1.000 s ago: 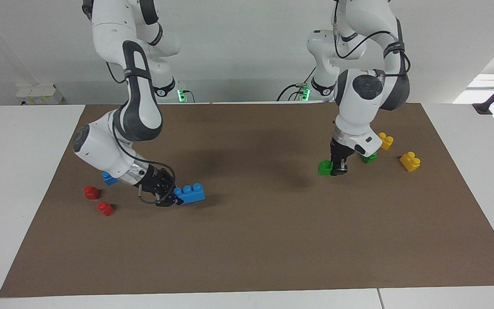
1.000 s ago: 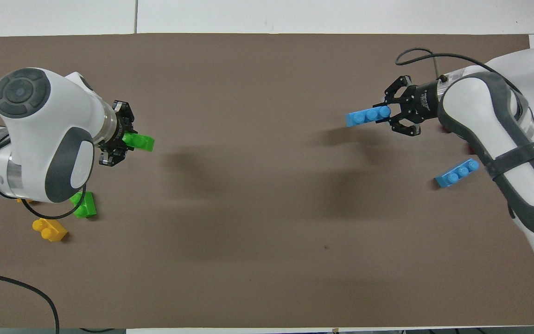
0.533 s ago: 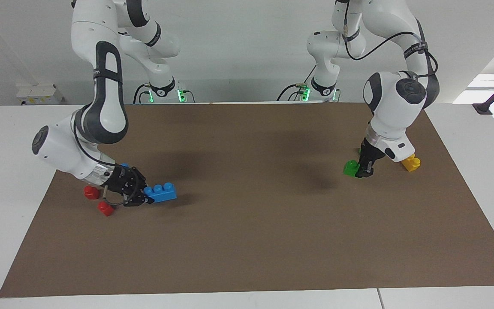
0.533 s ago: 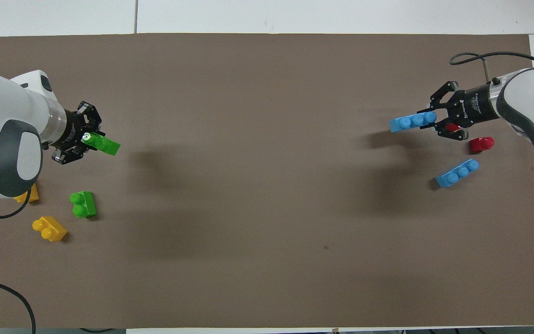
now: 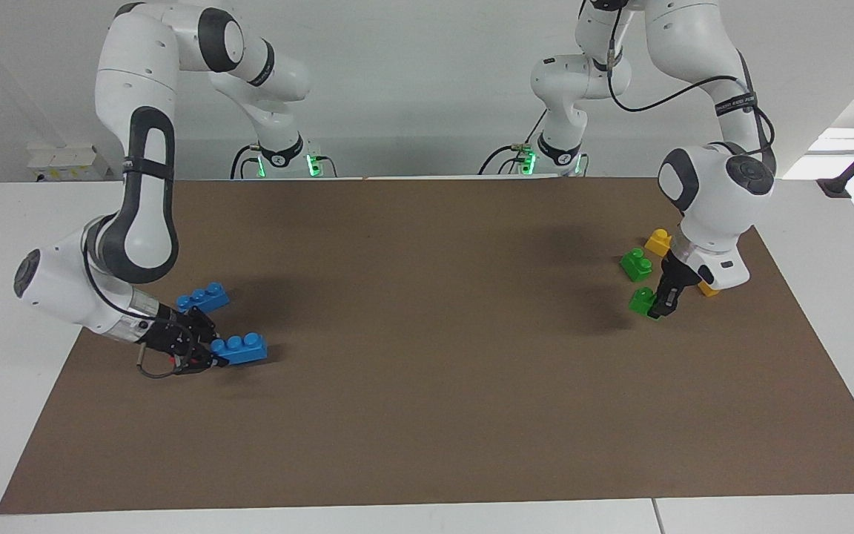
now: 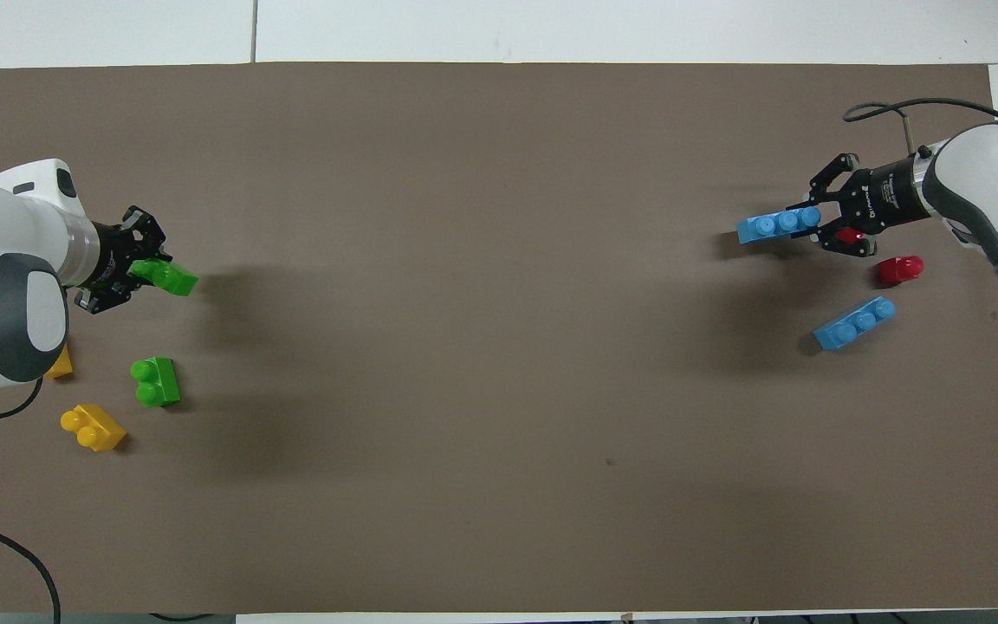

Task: Remove green block with left arm and hold with right
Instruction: 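Lower and release the green block with the left gripper while the right gripper releases blue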

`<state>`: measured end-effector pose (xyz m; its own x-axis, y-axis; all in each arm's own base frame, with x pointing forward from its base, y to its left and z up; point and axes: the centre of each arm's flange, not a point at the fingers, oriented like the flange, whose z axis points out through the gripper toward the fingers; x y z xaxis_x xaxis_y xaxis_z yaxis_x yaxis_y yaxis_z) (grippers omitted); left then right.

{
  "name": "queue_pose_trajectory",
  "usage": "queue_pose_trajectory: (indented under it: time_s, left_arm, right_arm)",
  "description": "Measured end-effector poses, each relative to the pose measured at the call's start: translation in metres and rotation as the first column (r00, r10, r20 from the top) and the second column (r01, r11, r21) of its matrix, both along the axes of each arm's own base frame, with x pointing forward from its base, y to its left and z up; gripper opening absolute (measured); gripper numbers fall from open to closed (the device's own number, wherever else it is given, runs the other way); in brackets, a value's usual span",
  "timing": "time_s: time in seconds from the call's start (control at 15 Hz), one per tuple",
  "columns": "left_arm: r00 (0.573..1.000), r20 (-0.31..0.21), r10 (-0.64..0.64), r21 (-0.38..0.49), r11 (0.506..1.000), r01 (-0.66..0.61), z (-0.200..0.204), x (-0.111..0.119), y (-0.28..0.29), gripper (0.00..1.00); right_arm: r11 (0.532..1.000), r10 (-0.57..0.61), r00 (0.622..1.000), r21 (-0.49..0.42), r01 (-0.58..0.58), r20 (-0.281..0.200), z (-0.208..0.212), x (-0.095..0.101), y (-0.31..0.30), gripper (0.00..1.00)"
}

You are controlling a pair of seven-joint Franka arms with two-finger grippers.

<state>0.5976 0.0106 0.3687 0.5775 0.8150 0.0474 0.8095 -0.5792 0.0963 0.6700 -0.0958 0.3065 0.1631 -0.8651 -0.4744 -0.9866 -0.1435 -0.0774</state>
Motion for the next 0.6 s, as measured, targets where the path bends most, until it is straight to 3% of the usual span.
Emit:
queue_pose_trajectory:
  time_s: [0.6]
  left_arm:
    - [0.999, 0.019, -0.036, 0.017, 0.999, 0.036, -0.051, 0.012, 0.028, 0.36]
  right_arm:
    - [0.999, -0.052, 0.998, 0.003, 0.052, -0.028, -0.015, -0.011, -0.034, 0.35]
